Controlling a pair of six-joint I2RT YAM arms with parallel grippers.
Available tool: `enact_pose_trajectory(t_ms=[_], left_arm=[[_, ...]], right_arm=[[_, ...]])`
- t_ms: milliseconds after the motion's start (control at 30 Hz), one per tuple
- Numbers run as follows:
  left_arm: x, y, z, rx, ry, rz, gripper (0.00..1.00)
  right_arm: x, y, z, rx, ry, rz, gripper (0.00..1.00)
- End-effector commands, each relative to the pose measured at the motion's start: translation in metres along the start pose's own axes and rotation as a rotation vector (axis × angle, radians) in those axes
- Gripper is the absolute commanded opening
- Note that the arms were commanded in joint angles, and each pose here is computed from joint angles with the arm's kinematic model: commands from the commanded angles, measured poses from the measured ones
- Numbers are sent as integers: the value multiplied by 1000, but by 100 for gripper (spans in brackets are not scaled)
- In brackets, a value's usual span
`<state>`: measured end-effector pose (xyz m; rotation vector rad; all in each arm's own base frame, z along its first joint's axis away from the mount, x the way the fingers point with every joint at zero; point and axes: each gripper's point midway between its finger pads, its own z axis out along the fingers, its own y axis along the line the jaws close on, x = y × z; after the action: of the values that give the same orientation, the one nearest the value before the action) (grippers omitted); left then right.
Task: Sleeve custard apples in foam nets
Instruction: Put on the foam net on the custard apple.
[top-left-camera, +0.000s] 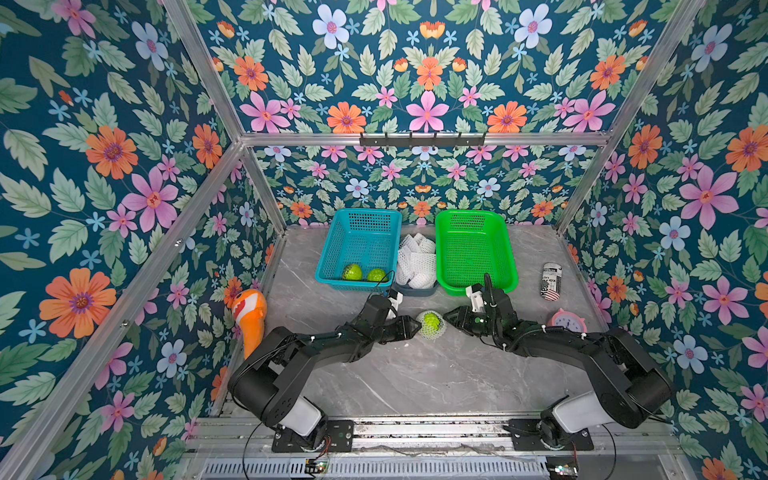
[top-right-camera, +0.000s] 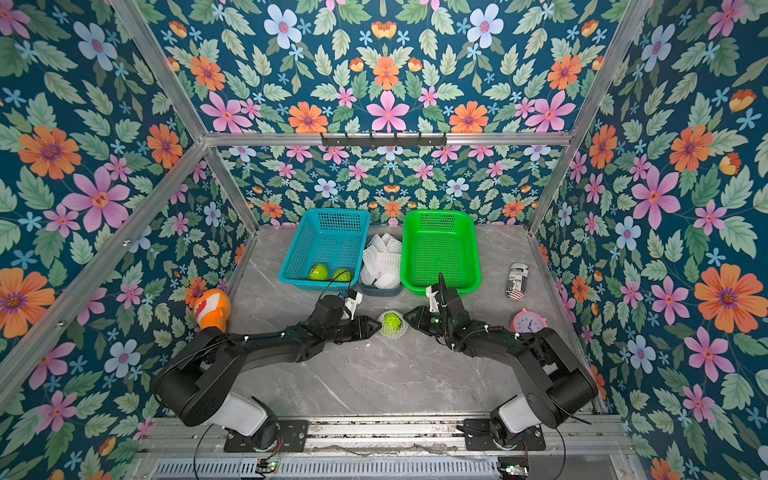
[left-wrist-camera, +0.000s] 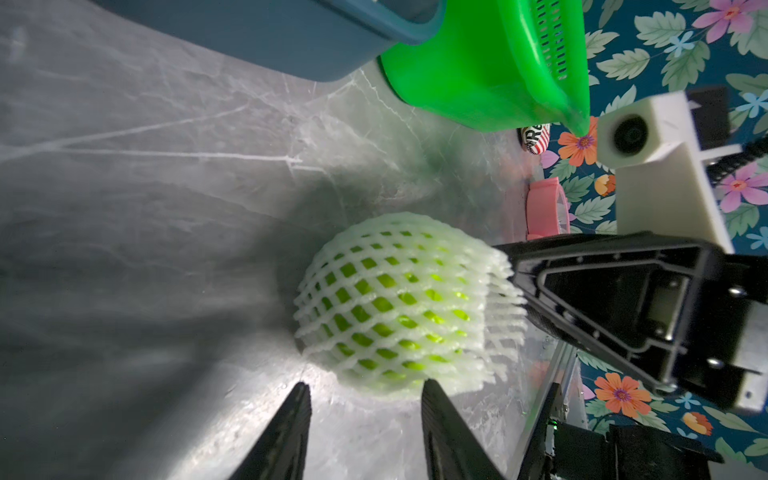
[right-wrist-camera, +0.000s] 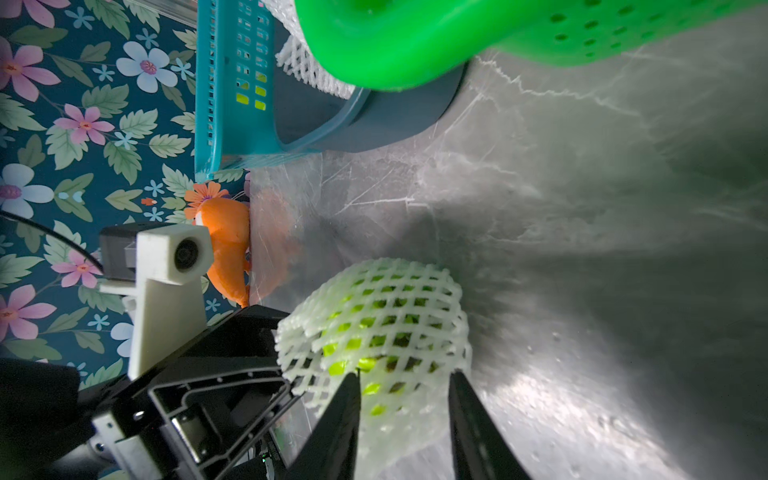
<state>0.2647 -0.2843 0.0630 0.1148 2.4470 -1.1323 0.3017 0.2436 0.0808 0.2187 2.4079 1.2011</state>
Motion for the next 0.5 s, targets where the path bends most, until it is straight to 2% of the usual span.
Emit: enact_pose_trajectory(t_ms=[0,267,367,467], left_arm=[[-3,-3,3,16,-6,28,41],[0,5,10,0,10,35,25],[1,6,9,-3,11,33,23],[2,8,10,-7,14,31,24]], right_arm=[[-4,9,2,-43,-8,4,37],[-2,6,6,-42,1,11,36],[-2,4,7,-34,0,18,35],[-3,-1,9,-11,-2,25,35]])
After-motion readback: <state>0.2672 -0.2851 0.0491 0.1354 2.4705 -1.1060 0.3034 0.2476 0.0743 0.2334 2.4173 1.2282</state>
